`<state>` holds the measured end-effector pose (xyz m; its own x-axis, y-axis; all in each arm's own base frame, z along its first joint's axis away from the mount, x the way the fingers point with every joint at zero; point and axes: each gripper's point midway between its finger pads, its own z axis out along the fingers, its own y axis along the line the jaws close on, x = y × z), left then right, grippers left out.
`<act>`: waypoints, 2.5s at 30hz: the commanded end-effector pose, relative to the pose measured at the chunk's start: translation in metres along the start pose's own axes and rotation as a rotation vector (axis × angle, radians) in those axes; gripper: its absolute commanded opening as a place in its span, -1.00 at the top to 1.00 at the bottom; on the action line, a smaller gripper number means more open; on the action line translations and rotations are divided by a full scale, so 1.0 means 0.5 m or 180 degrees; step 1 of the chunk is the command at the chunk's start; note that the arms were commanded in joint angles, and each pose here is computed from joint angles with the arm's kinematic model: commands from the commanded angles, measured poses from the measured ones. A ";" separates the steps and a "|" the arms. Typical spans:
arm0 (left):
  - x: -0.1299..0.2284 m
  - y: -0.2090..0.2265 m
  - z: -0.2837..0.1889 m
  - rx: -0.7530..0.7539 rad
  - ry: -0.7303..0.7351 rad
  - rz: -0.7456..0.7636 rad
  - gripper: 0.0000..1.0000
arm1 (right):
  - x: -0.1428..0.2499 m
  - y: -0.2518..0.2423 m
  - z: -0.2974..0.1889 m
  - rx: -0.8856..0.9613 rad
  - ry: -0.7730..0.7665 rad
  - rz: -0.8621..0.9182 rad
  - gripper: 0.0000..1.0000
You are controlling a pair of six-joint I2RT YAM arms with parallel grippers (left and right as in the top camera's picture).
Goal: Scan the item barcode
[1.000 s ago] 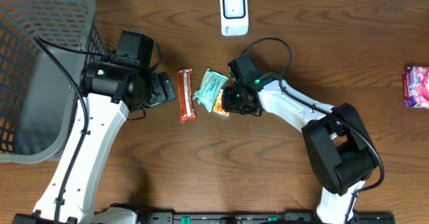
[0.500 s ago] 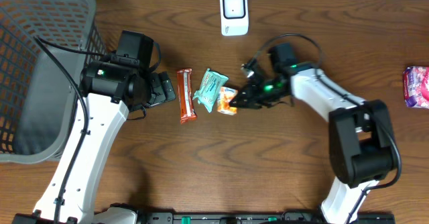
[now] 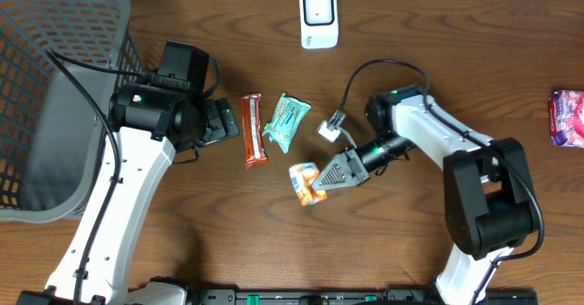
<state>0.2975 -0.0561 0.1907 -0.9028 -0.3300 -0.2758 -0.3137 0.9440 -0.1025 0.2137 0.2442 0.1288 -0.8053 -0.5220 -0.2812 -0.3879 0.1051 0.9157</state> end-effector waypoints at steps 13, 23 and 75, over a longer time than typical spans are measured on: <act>-0.005 0.004 -0.006 -0.0014 -0.0039 -0.0052 -0.95 | -0.018 0.021 -0.001 -0.0057 -0.0123 -0.0704 0.98; -0.005 0.004 -0.006 -0.0013 -0.0038 -0.0052 -0.96 | -0.084 -0.043 -0.047 0.0387 -0.0330 -0.0505 0.98; -0.005 0.004 -0.007 -0.0013 -0.0041 -0.0052 -0.95 | -0.609 -0.263 -0.449 0.5775 -0.1463 -0.0521 0.99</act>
<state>0.2976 -0.0562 0.1907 -0.9027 -0.3300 -0.2761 -0.3137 0.9440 -0.1027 0.6078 0.1977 0.1517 -0.6576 -0.3679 -0.6575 -0.1401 0.9172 -0.3731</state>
